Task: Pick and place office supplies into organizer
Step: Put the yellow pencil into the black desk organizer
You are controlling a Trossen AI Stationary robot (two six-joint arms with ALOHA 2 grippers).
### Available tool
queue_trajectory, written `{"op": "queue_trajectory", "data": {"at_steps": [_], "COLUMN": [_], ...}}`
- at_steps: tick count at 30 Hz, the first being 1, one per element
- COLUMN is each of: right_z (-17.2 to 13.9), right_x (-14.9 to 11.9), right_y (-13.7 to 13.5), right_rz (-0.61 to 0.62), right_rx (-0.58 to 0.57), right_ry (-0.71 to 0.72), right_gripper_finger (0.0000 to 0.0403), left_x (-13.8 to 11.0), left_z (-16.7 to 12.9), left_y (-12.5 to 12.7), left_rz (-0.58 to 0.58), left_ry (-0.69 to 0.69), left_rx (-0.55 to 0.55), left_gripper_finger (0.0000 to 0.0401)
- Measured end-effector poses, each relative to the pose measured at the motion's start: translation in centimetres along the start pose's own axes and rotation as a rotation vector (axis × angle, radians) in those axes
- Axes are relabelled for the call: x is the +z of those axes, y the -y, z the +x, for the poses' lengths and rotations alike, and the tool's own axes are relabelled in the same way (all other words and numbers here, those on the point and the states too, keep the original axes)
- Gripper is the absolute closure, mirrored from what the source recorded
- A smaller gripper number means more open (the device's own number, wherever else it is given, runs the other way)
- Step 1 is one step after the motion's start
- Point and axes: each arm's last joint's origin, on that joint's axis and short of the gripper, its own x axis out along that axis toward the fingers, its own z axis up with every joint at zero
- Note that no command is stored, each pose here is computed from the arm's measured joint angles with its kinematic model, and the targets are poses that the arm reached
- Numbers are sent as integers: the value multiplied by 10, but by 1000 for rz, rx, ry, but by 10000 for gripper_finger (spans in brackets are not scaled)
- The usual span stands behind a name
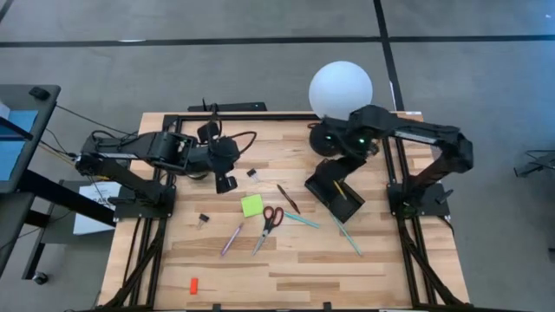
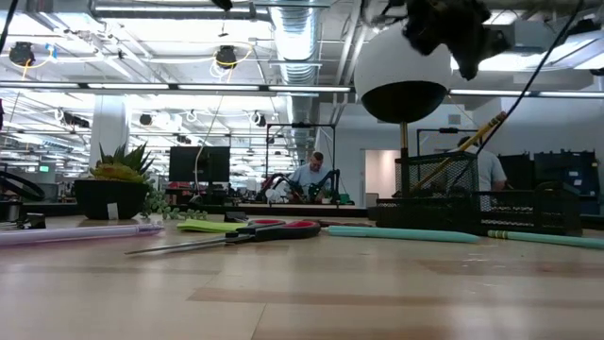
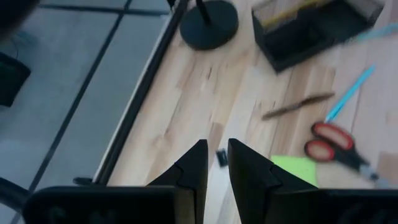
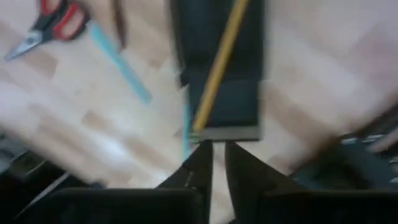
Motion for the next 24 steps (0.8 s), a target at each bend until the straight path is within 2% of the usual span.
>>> {"op": "queue_trajectory", "data": {"at_steps": [2, 4, 8, 12, 15, 18, 24], "right_z": [-9, -17, -26, -13, 12, 45, 106], "right_x": [-18, -42, -92, -133, -148, -155, -164], "right_y": [-3, -5, -1, 9, 7, -9, -45], "right_rz": [-13, 1, 95, 182, 156, 102, 3], "right_rx": [-41, -61, -54, 56, 165, 229, 124], "right_ry": [87, 186, 422, 679, 877, 913, 842], "right_gripper_finger": [394, 396, 401, 401, 402, 402, 402], "left_x": [6, 11, 21, 28, 30, 33, 32], "left_z": [-3, -8, -19, -25, -26, -26, -25], "left_y": [-1, -3, -11, -20, -26, -28, -29], "left_rz": [-17, -22, -50, -86, -109, -129, -154], "left_ry": [43, 74, 154, 195, 205, 220, 215], "left_rx": [-5, -11, 35, 97, 116, 122, 105], "left_gripper_finger": [344, 346, 364, 389, 399, 398, 400]}}
